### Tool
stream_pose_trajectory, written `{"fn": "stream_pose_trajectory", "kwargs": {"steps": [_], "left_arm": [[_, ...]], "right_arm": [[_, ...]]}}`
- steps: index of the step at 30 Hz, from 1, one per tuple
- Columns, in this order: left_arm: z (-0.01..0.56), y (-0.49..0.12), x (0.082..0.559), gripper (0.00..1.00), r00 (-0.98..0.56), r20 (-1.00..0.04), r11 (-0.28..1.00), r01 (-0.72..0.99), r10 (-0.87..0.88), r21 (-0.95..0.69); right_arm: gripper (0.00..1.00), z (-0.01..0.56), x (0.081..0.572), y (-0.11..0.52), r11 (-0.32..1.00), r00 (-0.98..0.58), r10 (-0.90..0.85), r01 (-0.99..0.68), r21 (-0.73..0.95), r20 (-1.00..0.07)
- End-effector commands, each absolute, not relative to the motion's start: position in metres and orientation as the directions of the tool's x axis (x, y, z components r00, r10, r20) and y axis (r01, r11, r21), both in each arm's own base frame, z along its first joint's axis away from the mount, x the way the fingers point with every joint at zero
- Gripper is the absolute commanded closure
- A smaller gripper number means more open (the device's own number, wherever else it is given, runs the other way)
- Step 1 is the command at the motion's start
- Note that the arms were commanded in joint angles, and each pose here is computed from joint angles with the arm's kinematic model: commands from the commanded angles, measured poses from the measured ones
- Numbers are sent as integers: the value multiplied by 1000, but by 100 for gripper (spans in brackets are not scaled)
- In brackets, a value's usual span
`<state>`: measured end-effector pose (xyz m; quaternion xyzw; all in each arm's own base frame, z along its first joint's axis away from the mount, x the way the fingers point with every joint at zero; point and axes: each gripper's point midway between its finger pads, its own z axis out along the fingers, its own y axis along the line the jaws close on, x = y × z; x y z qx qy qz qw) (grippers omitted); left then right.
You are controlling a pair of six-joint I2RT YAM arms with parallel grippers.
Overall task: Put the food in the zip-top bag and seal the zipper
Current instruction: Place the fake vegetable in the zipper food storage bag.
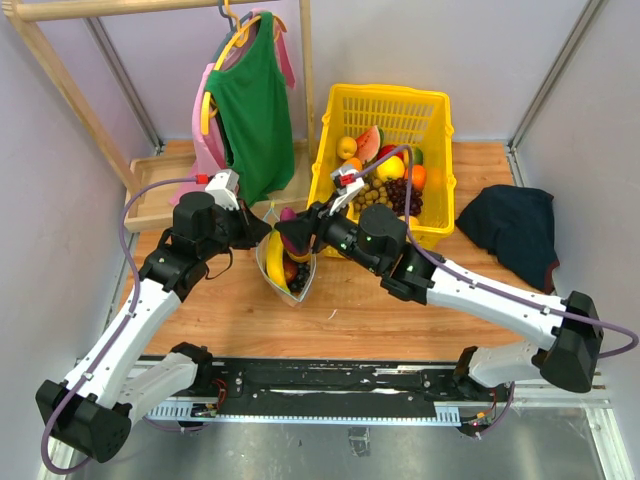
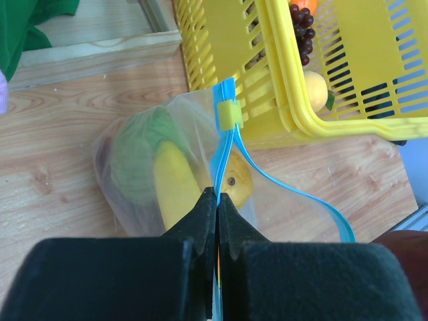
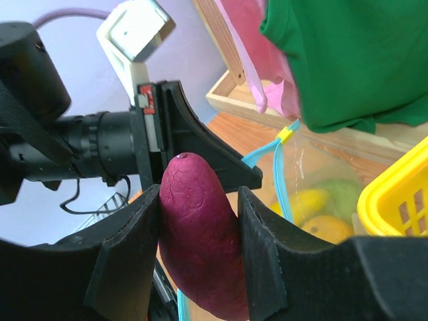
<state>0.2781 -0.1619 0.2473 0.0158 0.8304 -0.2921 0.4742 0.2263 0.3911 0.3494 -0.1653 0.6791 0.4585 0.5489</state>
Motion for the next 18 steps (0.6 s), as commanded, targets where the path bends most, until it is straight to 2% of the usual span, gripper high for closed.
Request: {"fn": "stream_pose_trajectory", "kwargs": {"steps": [1,8,18], "left_arm": [[259,-165,280,99,-515,-815,813,335,-266,-477],[259,-166,280,100,-516,-814,812,334,-266,-478],[259,-166,280,100,-516,-814,813,334,-267,-478]], "right_arm": [[72,338,218,405,481,-390,314,-721,499,-866],[68,294,213,415,501,-468,244,-689,524,-849],[42,257,214,407,582,-504,180,-638,504,-845]]}}
